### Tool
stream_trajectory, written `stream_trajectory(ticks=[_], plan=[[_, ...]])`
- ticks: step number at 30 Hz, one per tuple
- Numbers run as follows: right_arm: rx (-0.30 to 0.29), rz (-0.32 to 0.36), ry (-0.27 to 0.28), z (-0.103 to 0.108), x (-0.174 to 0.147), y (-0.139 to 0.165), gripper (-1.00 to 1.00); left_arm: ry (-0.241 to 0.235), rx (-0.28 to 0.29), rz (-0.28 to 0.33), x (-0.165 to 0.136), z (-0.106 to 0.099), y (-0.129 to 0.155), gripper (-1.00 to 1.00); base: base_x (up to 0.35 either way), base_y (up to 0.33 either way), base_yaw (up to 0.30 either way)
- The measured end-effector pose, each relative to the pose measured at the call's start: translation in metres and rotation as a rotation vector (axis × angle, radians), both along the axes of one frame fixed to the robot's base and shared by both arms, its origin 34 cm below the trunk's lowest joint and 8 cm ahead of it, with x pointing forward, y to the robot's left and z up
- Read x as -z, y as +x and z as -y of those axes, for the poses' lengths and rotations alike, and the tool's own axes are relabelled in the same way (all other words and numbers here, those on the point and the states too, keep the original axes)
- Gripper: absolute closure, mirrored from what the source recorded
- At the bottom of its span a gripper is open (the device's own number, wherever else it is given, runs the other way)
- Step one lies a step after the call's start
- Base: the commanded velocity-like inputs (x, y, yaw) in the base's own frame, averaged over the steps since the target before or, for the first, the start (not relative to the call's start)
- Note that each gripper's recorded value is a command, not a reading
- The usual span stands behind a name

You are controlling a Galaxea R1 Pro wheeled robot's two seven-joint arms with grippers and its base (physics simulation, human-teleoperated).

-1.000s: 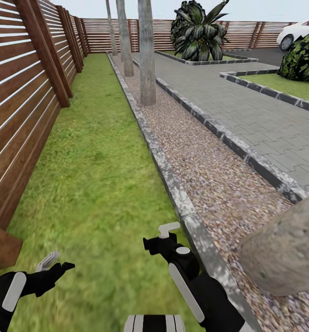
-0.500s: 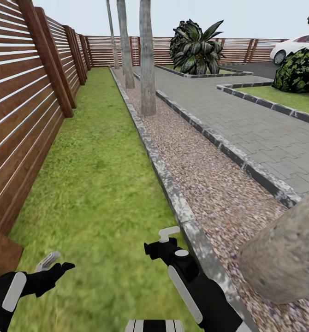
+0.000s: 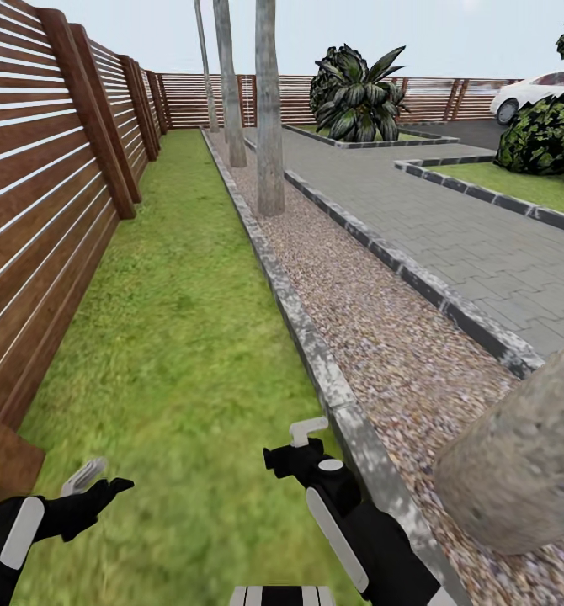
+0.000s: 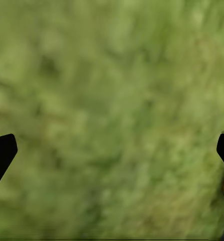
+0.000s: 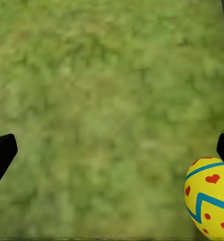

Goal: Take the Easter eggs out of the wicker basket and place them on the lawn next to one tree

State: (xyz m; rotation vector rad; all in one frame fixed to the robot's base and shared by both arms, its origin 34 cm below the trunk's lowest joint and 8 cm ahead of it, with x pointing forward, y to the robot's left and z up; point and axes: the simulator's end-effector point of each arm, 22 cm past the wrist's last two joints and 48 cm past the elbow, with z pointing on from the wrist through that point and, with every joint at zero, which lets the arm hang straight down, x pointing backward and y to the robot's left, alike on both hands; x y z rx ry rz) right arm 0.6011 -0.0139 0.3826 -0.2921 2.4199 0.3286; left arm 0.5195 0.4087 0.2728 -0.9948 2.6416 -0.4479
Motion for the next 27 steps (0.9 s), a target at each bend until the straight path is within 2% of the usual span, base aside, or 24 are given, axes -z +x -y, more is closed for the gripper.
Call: stream_trajectory(ticks=[4, 15, 21, 27], plan=[[0.000, 0.001, 0.000, 0.0000, -0.0002, 0.0003, -1.00, -0.006, 0.000, 0.004, -0.0004, 0.0011, 0.0006, -1.00, -0.187, 0.000, 0.000], [0.000, 0.002, -0.001, -0.0007, -0.0005, 0.0001, -1.00, -0.008, 0.000, 0.006, -0.0007, 0.0015, 0.0009, -1.00, -0.020, -0.004, 0.000], [-0.001, -0.011, -0.010, 0.0006, 0.0062, -0.0030, -1.00, -0.008, -0.001, 0.006, -0.0005, 0.0012, 0.0008, -1.00, -0.266, -0.031, 0.000], [-0.001, -0.011, -0.013, 0.0007, 0.0067, -0.0031, -1.00, -0.007, -0.003, 0.007, -0.0011, -0.0001, 0.0008, -1.00, -0.074, -0.002, 0.041]])
